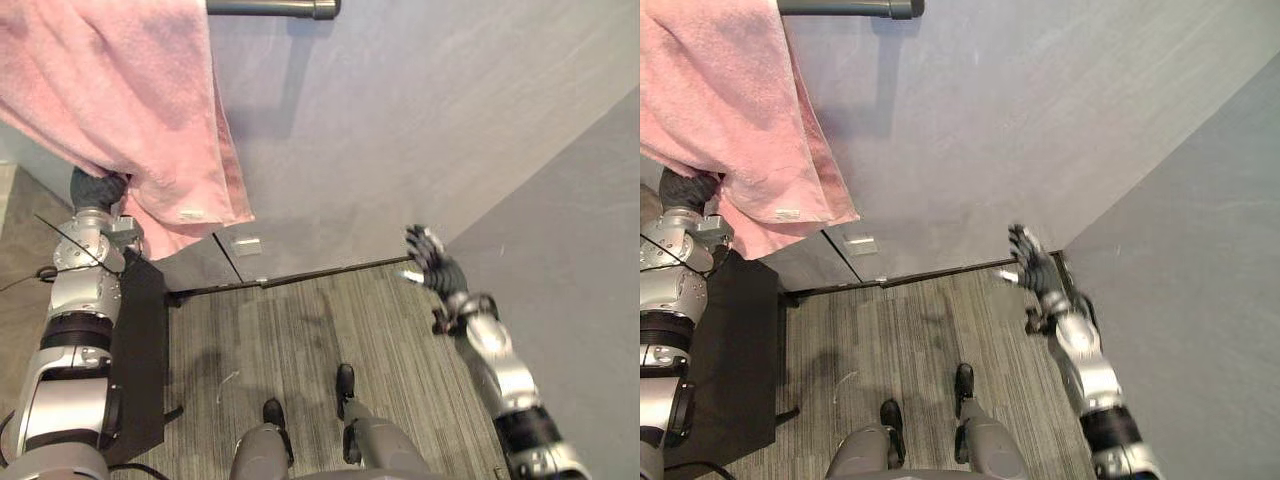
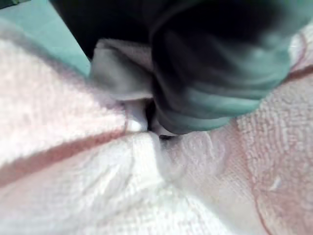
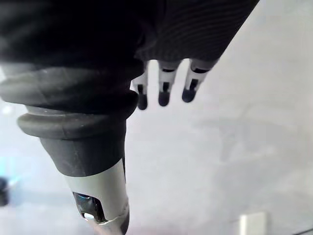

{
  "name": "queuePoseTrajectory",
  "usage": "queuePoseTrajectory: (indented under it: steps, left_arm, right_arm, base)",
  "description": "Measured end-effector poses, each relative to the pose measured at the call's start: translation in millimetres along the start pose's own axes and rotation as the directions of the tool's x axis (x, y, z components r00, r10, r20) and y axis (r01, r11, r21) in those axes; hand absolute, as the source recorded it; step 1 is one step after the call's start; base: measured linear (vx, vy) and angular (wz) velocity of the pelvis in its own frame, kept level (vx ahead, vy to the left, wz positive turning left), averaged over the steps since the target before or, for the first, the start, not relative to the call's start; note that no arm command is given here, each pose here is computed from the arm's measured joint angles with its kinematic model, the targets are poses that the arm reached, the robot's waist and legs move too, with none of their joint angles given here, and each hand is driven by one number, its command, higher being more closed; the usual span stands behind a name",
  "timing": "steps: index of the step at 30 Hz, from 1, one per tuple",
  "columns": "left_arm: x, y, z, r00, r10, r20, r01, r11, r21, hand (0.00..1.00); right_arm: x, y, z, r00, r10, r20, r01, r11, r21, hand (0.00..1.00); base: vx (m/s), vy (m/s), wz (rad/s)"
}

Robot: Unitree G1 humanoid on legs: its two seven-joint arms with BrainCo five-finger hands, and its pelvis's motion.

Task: Organize washtable

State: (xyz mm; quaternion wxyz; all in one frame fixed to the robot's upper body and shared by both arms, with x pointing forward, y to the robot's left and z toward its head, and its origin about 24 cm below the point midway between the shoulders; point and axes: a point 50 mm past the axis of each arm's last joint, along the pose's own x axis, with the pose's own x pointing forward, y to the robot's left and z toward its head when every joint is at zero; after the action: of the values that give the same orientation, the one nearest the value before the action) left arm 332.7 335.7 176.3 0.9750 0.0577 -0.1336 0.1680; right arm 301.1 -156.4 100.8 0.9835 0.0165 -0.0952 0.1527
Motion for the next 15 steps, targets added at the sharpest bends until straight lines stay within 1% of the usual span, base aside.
queuePoseTrajectory:
  steps: [2, 4, 6, 8, 10, 11, 13, 15]
  left_arm:
    - [0, -2, 4, 1.000, -0.010, 0.017, 0.010, 1.000, -0.006, 1.00]
    - [1, -6, 10, 0.999, -0.025, 0.044, 0.027, 0.999, -0.027, 1.00]
    - [1, -8, 12, 0.998, -0.036, 0.050, 0.038, 0.998, -0.040, 1.00]
    - [0, -13, 9, 0.997, -0.055, 0.045, 0.058, 0.997, -0.051, 1.00]
    - [-1, -21, 5, 0.996, -0.078, 0.038, 0.080, 0.994, -0.069, 1.00]
    - [-1, -23, 5, 0.996, -0.081, 0.038, 0.084, 0.994, -0.075, 1.00]
    - [0, -30, 5, 0.994, -0.105, 0.038, 0.108, 0.990, -0.086, 1.00]
    - [1, -34, 5, 0.993, -0.111, 0.039, 0.115, 0.987, -0.112, 1.00]
  right_arm:
    - [15, 6, 18, 0.996, 0.062, 0.057, -0.061, 0.998, -0.019, 0.00]
    - [36, 16, 48, 0.978, 0.150, 0.143, -0.142, 0.988, -0.065, 0.00]
    - [52, 21, 66, 0.964, 0.182, 0.193, -0.167, 0.982, -0.090, 0.00]
    - [71, 17, 75, 0.968, 0.162, 0.190, -0.144, 0.984, -0.107, 0.00]
    - [94, 8, 79, 0.985, 0.094, 0.141, -0.077, 0.989, -0.123, 0.00]
    - [98, 7, 80, 0.987, 0.084, 0.136, -0.067, 0.990, -0.125, 0.00]
    - [110, 8, 83, 0.992, 0.063, 0.111, -0.050, 0.992, -0.117, 0.00]
    - [124, 16, 80, 0.997, 0.037, 0.067, -0.032, 0.996, -0.080, 0.00]
  base:
    - [-0.01, 0.018, 0.16]
    - [-0.02, 0.030, 0.15]
    - [-0.01, 0.028, 0.07]
    - [0.00, 0.025, 0.08]
    - [0.00, 0.020, 0.23]
    - [0.01, 0.018, 0.22]
    - [0.01, 0.009, 0.16]
    - [-0.01, 0.017, 0.13]
